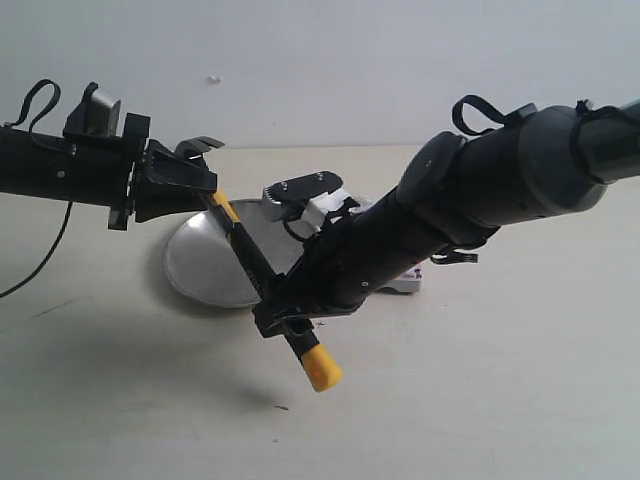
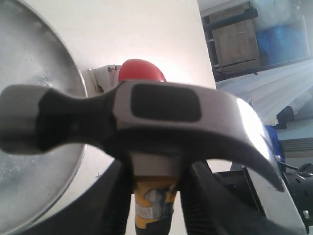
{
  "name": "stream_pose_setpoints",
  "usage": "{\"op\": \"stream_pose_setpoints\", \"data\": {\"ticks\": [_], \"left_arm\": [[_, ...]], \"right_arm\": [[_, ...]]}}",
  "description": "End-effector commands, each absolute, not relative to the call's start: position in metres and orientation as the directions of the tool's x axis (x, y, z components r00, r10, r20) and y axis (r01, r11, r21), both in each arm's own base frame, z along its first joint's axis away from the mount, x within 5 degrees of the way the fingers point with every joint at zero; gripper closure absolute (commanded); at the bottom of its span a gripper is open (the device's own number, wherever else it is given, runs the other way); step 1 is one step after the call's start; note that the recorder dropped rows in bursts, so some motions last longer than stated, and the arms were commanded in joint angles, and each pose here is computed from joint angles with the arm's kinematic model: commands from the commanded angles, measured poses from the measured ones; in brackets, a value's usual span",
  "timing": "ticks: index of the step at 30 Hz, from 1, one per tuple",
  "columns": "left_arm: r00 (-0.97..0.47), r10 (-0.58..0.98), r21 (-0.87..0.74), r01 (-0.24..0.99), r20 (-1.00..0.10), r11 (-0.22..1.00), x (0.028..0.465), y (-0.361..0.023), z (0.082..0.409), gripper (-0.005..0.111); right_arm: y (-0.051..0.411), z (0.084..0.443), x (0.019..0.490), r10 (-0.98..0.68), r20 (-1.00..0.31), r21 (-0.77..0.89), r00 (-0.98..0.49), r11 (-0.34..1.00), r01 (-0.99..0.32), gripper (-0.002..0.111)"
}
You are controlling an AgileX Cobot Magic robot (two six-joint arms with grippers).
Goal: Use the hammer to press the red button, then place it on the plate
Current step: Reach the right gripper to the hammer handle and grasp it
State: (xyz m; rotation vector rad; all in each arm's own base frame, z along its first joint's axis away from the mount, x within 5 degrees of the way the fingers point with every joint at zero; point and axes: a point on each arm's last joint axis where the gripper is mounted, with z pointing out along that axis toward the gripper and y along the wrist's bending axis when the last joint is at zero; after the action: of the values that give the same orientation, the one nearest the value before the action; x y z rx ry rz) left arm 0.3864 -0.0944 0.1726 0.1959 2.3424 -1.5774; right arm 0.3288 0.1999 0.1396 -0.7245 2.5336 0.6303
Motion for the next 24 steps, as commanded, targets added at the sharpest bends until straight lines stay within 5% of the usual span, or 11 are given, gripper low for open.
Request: {"op": "stream_pose_setpoints", "data": {"ticks": [1,24], "left_arm": [[-0.935,-0.095,-0.901,0.296,-0.341,0.316,0.387,-0.098,0.189,0.107],[-0.935,-0.097,-0.902,0.296,-0.341,0.315,0.387,-0.098,0.189,0.107]], "right_arm": [[0.201,0.136,0.329,-0.375,-0.504,0.308,-0.778,0.763,-0.568,0.043],[0.206,0.138,0.332,-0.406,-0.46,0.338,-0.789,0.742,-0.579,0.046]]}}
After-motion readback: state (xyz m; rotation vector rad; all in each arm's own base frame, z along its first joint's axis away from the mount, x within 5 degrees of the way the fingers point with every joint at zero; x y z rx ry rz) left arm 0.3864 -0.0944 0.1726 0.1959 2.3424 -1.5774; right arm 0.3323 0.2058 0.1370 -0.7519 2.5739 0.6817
